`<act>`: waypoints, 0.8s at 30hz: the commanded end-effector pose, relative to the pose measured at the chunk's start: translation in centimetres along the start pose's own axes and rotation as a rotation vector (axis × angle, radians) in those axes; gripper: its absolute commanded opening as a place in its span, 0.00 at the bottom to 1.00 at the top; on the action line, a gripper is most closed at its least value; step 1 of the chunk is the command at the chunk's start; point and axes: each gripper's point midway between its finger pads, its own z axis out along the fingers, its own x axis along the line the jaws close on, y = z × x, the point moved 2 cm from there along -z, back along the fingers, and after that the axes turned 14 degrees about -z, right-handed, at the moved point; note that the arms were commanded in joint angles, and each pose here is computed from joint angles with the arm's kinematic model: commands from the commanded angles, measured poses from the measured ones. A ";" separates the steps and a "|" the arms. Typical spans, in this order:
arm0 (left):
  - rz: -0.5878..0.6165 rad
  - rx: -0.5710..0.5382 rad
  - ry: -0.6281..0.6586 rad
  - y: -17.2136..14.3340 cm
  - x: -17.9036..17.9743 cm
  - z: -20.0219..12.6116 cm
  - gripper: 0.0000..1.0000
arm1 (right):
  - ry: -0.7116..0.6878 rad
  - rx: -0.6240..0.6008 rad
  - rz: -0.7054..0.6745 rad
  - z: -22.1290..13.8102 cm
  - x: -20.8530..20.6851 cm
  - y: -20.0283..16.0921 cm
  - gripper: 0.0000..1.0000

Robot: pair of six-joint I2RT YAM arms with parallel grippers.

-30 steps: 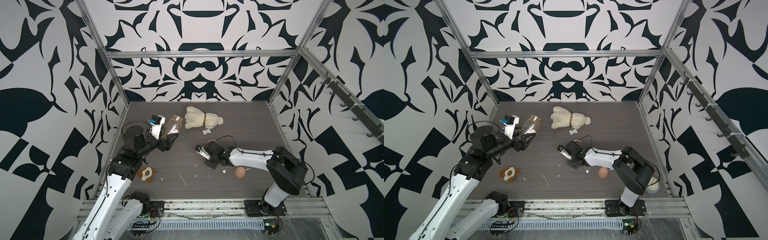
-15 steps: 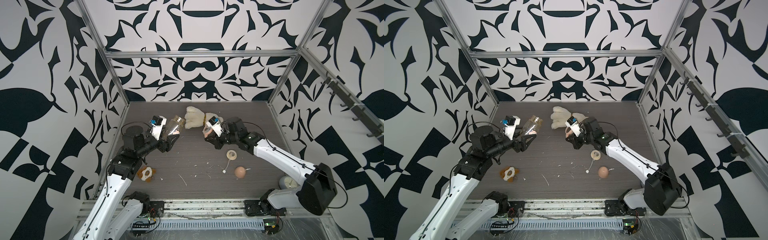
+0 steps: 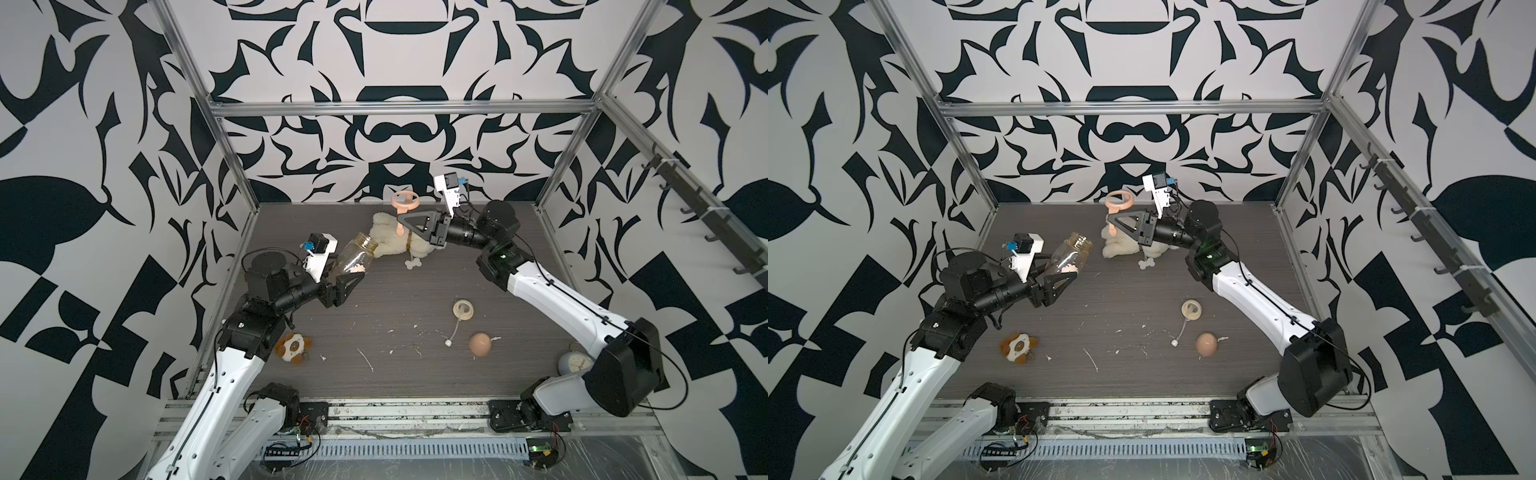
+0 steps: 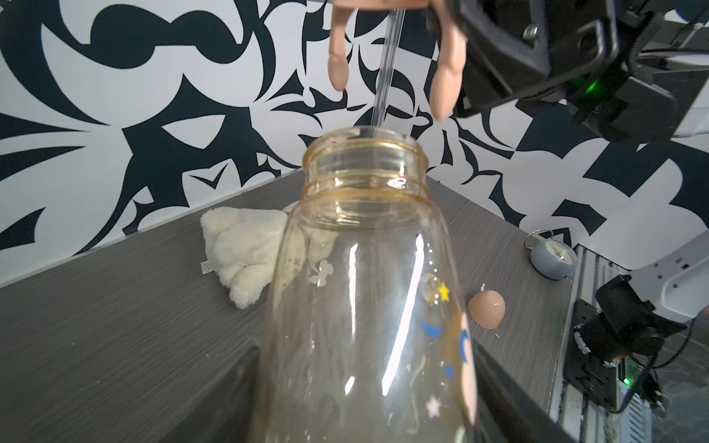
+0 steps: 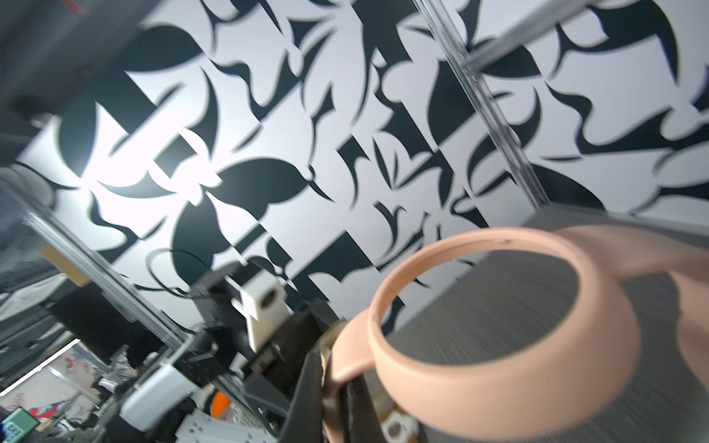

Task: Assemble the baby bottles
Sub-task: Pick up the handle at the center of the board, then put on the handle of the baby bottle.

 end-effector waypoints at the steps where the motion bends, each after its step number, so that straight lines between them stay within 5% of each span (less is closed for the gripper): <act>1: 0.021 -0.040 -0.056 1.1 -0.6 0.4 0.14 | 0.187 -0.160 -0.013 0.0 4.6 4.9 0.00; 14: 0.054 -0.140 -0.118 4.6 -0.7 2.0 0.12 | 0.382 -0.127 0.146 1.2 7.0 4.7 0.00; 24: 0.091 -0.196 -0.156 6.9 -1.9 1.5 0.11 | 0.400 -0.086 0.217 1.6 6.9 3.3 0.00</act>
